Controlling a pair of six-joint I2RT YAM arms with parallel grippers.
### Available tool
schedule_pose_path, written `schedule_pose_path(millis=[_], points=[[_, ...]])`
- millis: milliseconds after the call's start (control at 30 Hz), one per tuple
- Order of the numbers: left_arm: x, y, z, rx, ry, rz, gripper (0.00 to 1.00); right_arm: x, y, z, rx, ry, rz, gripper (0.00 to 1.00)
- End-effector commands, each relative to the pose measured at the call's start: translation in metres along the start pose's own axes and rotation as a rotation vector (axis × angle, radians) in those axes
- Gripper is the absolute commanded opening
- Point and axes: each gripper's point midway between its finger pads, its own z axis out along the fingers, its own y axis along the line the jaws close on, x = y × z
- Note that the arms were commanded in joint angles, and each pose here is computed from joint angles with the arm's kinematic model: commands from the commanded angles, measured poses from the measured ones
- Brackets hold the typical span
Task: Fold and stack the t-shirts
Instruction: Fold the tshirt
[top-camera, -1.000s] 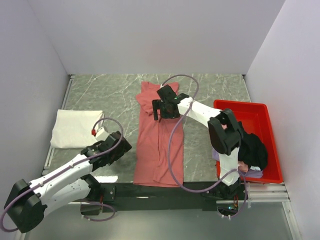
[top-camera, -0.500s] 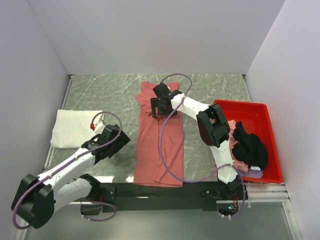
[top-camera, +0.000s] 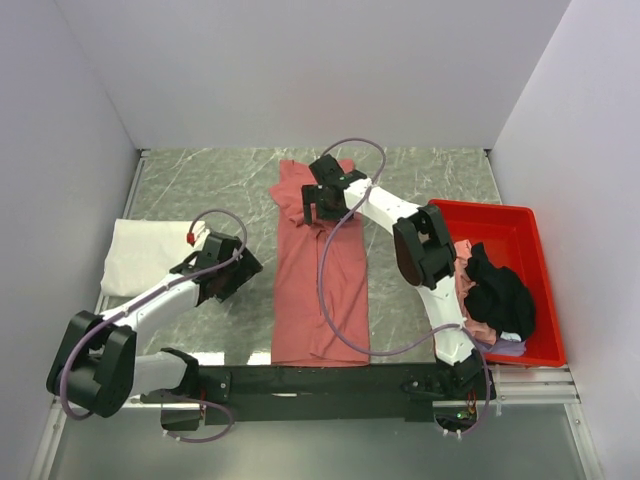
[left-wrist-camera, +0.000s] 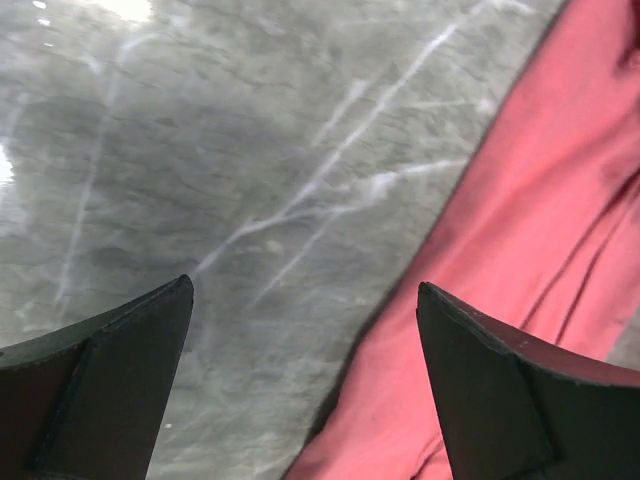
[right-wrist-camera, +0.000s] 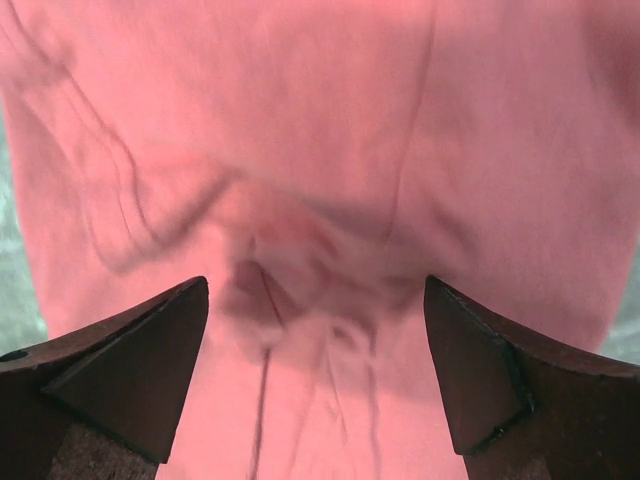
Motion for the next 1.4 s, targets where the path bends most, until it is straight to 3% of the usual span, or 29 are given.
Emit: schedule_pose_path(millis=[0,100,200,400,500,667,867,1133,1367], points=[[-0.005,-0.024,-0.007,0.1,0.006,0.03,0.99,-0.025,0.009,-0.048,-0.063,-0.093,-0.025,0.94],[0.001,-0.021,-0.017,0.133,0.019,0.02,0.99,-0.029,0.014,-0.094,-0.092,-0.168,-0.055,0.95],[0.011,-0.012,-0.027,0.148,0.044,0.009,0.99,-0.005,0.011,-0.119,-0.072,-0.17,-0.087,0.96],[0.036,0.001,-0.05,0.195,0.115,0.003,0.99,0.113,0.015,-0.15,-0.166,-0.025,-0.199,0.95],[0.057,0.01,-0.061,0.199,0.182,0.023,0.99,0.196,0.004,-0.156,-0.166,0.113,-0.298,0.93],[0.104,0.022,-0.076,0.193,0.327,0.051,0.99,0.28,0.001,-0.186,-0.157,0.237,-0.446,0.91],[0.149,0.044,-0.089,0.115,0.443,0.085,0.99,0.313,-0.003,-0.2,-0.179,0.245,-0.44,0.89],[0.174,0.047,-0.097,0.134,0.531,0.103,0.75,0.332,0.002,-0.189,-0.216,0.274,-0.454,0.77],[0.18,0.057,-0.092,0.072,0.544,0.15,0.65,0.334,-0.012,-0.172,-0.112,0.28,-0.455,0.73]])
